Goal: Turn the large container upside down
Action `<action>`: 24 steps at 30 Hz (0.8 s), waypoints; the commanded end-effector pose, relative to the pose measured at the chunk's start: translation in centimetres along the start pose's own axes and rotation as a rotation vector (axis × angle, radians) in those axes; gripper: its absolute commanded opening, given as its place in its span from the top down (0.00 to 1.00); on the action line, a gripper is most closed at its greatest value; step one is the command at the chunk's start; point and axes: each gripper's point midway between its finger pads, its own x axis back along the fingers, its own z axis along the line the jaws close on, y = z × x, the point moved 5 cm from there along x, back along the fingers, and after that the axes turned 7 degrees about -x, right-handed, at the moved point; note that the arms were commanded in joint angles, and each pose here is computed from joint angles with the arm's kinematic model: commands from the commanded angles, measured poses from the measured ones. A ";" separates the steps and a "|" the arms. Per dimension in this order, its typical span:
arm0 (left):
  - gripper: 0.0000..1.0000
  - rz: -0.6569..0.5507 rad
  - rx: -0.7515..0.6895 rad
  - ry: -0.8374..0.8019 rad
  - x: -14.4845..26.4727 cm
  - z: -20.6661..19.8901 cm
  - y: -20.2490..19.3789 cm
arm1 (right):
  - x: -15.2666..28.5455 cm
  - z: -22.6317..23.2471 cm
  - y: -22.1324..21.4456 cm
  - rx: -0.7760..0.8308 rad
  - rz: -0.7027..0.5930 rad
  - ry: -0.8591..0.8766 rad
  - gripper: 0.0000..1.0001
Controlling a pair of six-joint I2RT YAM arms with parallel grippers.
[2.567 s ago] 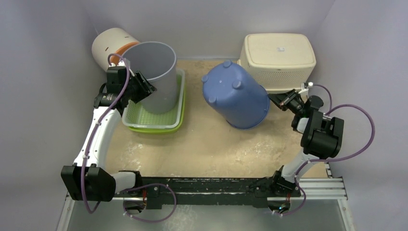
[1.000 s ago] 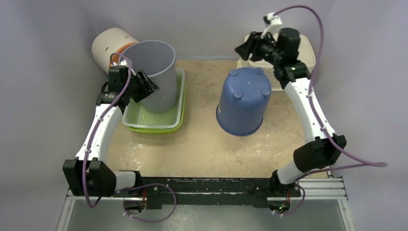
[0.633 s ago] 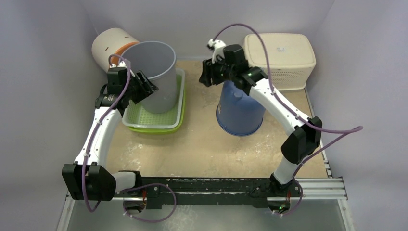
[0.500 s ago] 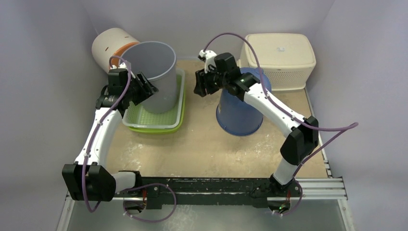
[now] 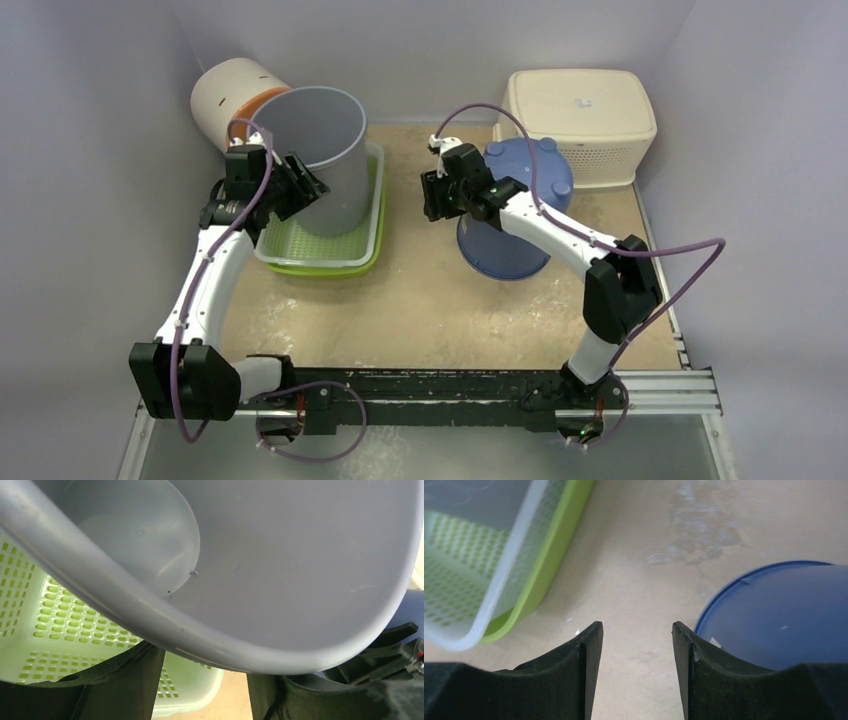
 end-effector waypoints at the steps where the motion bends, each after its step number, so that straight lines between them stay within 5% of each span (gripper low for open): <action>1: 0.42 -0.082 -0.018 -0.037 1.0 -0.7 1.4 | 2.0 -3.6 3.2 -0.085 -0.194 -0.264 0.44; 11: 0.42 -0.082 -0.009 -0.056 1.0 -0.7 1.0 | 4.8 -16.2 0.8 -0.353 -0.206 -0.523 0.35; 24: 0.42 -0.076 -0.031 -0.047 0.9 -0.7 1.3 | 6.3 -24.7 3.2 -0.263 -0.218 -0.712 0.32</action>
